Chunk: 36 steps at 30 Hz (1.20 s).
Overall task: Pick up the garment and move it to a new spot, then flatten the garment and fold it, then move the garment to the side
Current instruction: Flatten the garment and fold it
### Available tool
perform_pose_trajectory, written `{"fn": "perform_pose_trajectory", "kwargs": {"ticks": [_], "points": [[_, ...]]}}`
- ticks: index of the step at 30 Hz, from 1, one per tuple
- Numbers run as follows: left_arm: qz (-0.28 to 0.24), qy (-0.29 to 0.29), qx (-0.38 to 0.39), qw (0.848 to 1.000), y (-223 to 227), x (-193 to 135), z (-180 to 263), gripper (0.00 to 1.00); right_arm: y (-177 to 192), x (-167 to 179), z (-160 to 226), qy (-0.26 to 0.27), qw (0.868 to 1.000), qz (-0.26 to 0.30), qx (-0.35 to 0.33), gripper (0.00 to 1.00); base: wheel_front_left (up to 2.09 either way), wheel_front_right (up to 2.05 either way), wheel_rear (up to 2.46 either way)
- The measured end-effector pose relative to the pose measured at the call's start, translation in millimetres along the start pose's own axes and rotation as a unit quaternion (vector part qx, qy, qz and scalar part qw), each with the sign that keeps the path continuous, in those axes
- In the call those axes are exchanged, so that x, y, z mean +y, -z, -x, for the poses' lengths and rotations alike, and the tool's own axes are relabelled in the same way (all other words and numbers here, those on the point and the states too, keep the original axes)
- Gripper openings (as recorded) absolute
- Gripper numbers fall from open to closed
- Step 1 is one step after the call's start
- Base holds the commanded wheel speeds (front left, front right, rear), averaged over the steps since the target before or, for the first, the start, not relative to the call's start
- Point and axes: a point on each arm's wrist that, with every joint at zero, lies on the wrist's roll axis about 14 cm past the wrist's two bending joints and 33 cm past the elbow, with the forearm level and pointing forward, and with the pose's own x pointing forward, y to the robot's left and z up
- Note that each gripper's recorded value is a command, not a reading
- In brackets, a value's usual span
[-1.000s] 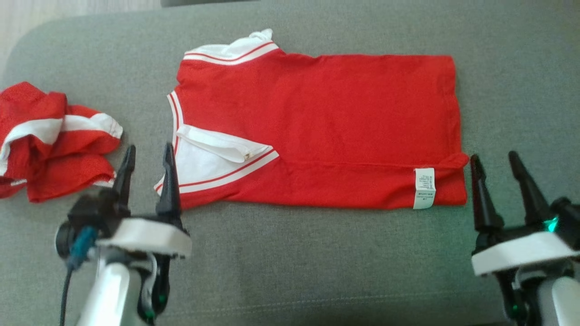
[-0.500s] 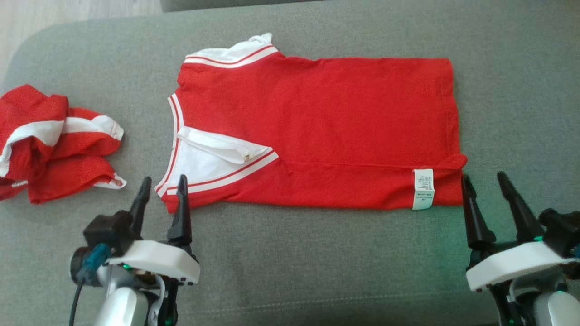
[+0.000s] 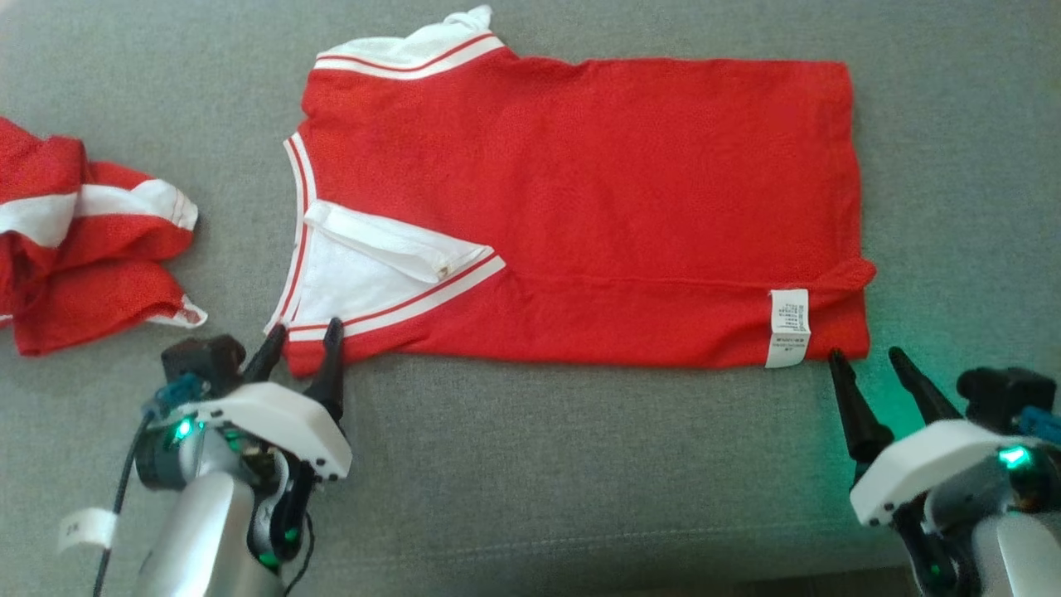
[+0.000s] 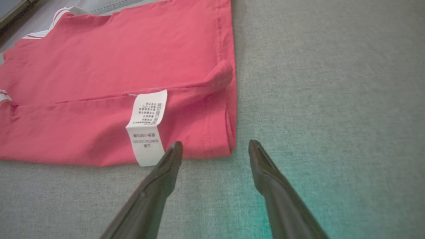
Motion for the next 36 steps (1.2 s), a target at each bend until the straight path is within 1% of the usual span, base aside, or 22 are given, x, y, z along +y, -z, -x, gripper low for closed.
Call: {"fn": "perform_pose_trajectory", "kwargs": {"ticks": [3,8,9,10,11,12,17,22,24,29,36], "points": [[0.004,-0.003,0.013,1.000,2.4,2.8,-6.9,1.00,-1.5,0.7,-8.5,-0.003,1.000,-0.004,0.006,1.00,0.00,0.00,0.00],[0.014,0.007,0.048,0.999,6.3,2.5,-16.1,1.00,6.9,3.0,-18.1,-0.007,0.999,-0.010,0.038,1.00,0.00,0.00,0.00],[0.015,0.010,0.054,0.998,6.2,2.4,-17.1,0.85,8.0,3.5,-19.5,-0.008,0.999,-0.013,0.042,1.00,0.00,0.00,0.00],[0.015,0.014,0.060,0.998,6.2,1.6,-17.9,0.14,10.5,3.8,-20.4,-0.009,0.999,-0.016,0.050,0.69,0.00,0.00,0.00],[0.015,0.016,0.064,0.998,5.3,1.4,-19.0,0.00,12.0,4.7,-21.2,-0.011,0.998,-0.017,0.057,0.11,0.00,0.00,0.00],[0.012,0.016,0.067,0.998,4.7,2.2,-19.7,0.00,11.3,5.5,-22.1,-0.012,0.998,-0.020,0.057,0.00,0.00,0.00,0.00],[0.006,0.017,0.063,0.998,2.8,1.1,-13.2,0.00,4.6,11.2,-23.9,-0.022,0.998,-0.024,0.049,0.00,0.00,0.00,0.00],[0.014,0.003,0.062,0.998,10.0,4.9,7.0,0.00,-5.8,14.9,-18.6,-0.028,0.999,-0.020,0.031,0.00,0.00,0.00,0.00],[0.019,-0.004,0.065,0.998,14.5,7.4,18.0,0.00,-2.0,15.4,-11.6,-0.030,0.999,-0.022,0.035,0.00,0.00,0.00,0.00],[0.038,-0.021,0.077,0.996,29.5,12.3,48.7,0.00,20.6,11.4,10.9,-0.025,0.997,-0.027,0.064,0.00,0.00,0.00,0.00],[0.053,-0.032,0.088,0.994,44.0,13.1,79.0,0.00,29.9,10.0,32.9,-0.023,0.997,-0.029,0.074,0.00,0.00,0.00,0.00]]}}
